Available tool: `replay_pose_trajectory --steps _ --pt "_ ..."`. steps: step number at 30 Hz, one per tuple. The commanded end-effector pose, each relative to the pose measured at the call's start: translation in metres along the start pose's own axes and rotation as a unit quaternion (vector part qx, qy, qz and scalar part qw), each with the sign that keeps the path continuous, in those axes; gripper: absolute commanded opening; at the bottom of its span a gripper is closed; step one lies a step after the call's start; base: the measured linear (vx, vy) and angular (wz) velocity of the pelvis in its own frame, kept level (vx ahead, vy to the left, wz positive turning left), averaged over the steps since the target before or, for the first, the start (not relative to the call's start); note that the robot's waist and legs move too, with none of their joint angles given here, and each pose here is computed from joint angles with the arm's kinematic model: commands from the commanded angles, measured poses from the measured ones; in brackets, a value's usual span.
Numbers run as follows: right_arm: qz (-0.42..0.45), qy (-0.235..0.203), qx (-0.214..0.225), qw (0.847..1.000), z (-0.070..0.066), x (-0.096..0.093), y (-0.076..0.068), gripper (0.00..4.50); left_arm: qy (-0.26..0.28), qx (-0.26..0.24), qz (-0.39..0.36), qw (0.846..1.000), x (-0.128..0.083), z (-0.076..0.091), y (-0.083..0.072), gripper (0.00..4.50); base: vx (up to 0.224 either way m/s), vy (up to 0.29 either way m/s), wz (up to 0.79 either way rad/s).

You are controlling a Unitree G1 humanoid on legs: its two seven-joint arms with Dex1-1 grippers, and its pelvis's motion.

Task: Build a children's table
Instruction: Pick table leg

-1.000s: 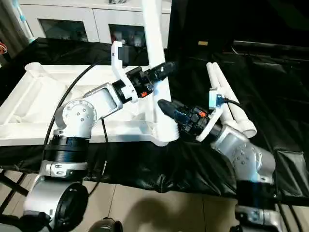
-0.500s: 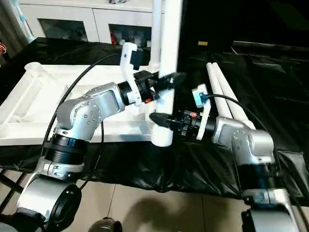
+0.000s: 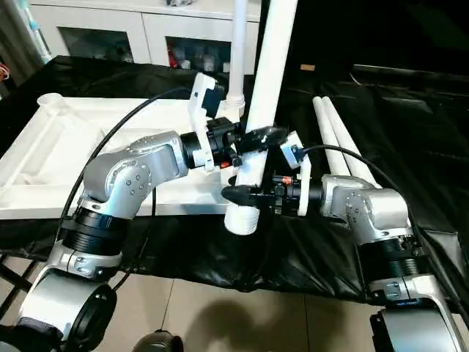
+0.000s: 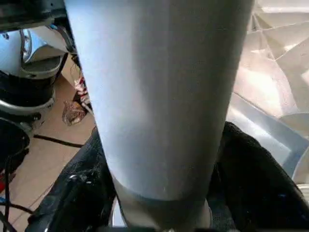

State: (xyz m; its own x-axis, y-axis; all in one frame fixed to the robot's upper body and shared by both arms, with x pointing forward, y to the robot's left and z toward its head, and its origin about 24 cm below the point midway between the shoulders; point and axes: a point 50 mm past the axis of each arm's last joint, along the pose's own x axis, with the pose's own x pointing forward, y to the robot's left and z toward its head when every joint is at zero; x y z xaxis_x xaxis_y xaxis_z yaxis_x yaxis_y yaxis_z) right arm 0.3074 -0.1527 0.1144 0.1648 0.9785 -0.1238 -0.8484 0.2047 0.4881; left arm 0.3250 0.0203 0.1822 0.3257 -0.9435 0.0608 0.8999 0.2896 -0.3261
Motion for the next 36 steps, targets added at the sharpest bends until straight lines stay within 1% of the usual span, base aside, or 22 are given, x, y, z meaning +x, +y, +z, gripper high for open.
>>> replay_pose_trajectory --steps 1,4,6,8,10,18,19,21,23,25,26,27,28,29,30,31,33,34,35,36 --pt "-0.004 0.011 -0.013 1.000 0.005 -0.001 -0.001 2.70 -0.007 0.006 -0.019 1.000 0.001 0.004 -0.007 1.88 0.000 0.000 0.00" --pt "-0.001 0.017 -0.011 1.000 0.003 0.000 -0.002 2.52 -0.008 0.004 -0.020 1.000 0.000 0.004 -0.006 1.88 0.000 0.000 0.00" --pt "-0.001 0.018 -0.009 1.000 0.002 0.001 -0.002 2.29 -0.009 0.003 -0.019 1.000 0.000 0.005 -0.006 1.88 0.000 0.000 0.00" --pt "0.000 0.018 -0.008 1.000 0.001 0.001 -0.002 2.21 -0.011 0.000 -0.019 1.000 0.000 0.006 -0.006 1.88 0.000 0.000 0.00" --pt "0.000 0.018 -0.005 1.000 0.000 0.002 -0.003 2.01 -0.012 -0.003 -0.020 1.000 0.000 0.006 -0.006 1.88 0.000 0.000 0.00" --pt "-0.001 0.013 -0.003 1.000 0.000 0.002 -0.003 1.91 -0.014 -0.005 -0.016 1.000 0.000 0.007 -0.006 1.88 0.000 0.000 0.00" --pt "-0.003 0.010 -0.003 1.000 -0.001 0.002 -0.004 1.91 -0.016 0.001 0.011 1.000 0.000 0.008 -0.001 2.23 0.000 0.000 0.00" --pt "-0.007 0.005 -0.005 1.000 -0.001 0.003 -0.005 1.91 -0.031 -0.016 0.015 0.999 -0.002 0.011 0.002 2.58 0.000 0.000 0.00" --pt "-0.009 0.000 -0.007 1.000 0.000 0.003 -0.005 1.91 -0.044 -0.015 0.018 0.999 -0.004 0.013 0.003 2.67 0.000 0.000 0.00" --pt "-0.019 -0.017 -0.012 1.000 0.002 0.003 -0.006 1.91 -0.077 -0.010 0.028 0.997 -0.007 0.020 0.006 2.85 0.000 0.000 0.00" --pt "-0.022 -0.023 -0.013 0.999 0.002 0.003 -0.007 1.91 -0.087 -0.013 0.031 0.996 -0.008 0.021 0.007 2.89 0.000 0.000 0.00" --pt "-0.029 -0.034 -0.015 0.999 0.004 0.003 -0.008 1.91 -0.109 -0.015 0.037 0.993 -0.010 0.025 0.009 2.91 0.000 0.000 0.00" --pt "-0.030 -0.036 -0.015 0.999 0.004 0.003 -0.008 1.91 -0.113 -0.015 0.038 0.993 -0.011 0.025 0.010 2.91 0.000 0.000 0.00" --pt "-0.041 -0.053 -0.017 0.998 0.006 0.003 -0.010 1.91 -0.147 -0.016 0.059 0.987 -0.014 0.030 0.015 2.91 0.000 0.000 0.00" --pt "-0.048 -0.063 -0.018 0.997 0.007 0.003 -0.011 1.91 -0.159 -0.013 0.077 0.984 -0.016 0.032 0.018 2.91 0.000 0.000 0.00" --pt "-0.048 -0.063 -0.018 0.997 0.007 0.003 -0.011 1.91 -0.159 -0.013 0.077 0.984 -0.016 0.032 0.018 2.91 0.000 0.000 0.00" --pt "-0.072 -0.081 -0.023 0.994 0.006 0.002 -0.014 1.91 -0.161 0.002 0.116 0.980 -0.022 0.033 0.025 2.91 0.000 0.000 0.00" --pt "-0.108 -0.101 -0.028 0.989 0.006 -0.001 -0.019 1.91 -0.128 0.030 0.132 0.983 -0.030 0.026 0.035 2.91 0.000 0.000 0.00" --pt "-0.113 -0.104 -0.029 0.988 0.006 -0.001 -0.019 1.91 -0.122 0.034 0.134 0.983 -0.032 0.025 0.037 2.91 0.000 0.000 0.00" --pt "-0.143 -0.118 -0.036 0.982 0.007 -0.005 -0.023 1.91 -0.085 0.076 0.146 0.983 -0.038 0.018 0.044 2.91 0.000 0.000 0.00"
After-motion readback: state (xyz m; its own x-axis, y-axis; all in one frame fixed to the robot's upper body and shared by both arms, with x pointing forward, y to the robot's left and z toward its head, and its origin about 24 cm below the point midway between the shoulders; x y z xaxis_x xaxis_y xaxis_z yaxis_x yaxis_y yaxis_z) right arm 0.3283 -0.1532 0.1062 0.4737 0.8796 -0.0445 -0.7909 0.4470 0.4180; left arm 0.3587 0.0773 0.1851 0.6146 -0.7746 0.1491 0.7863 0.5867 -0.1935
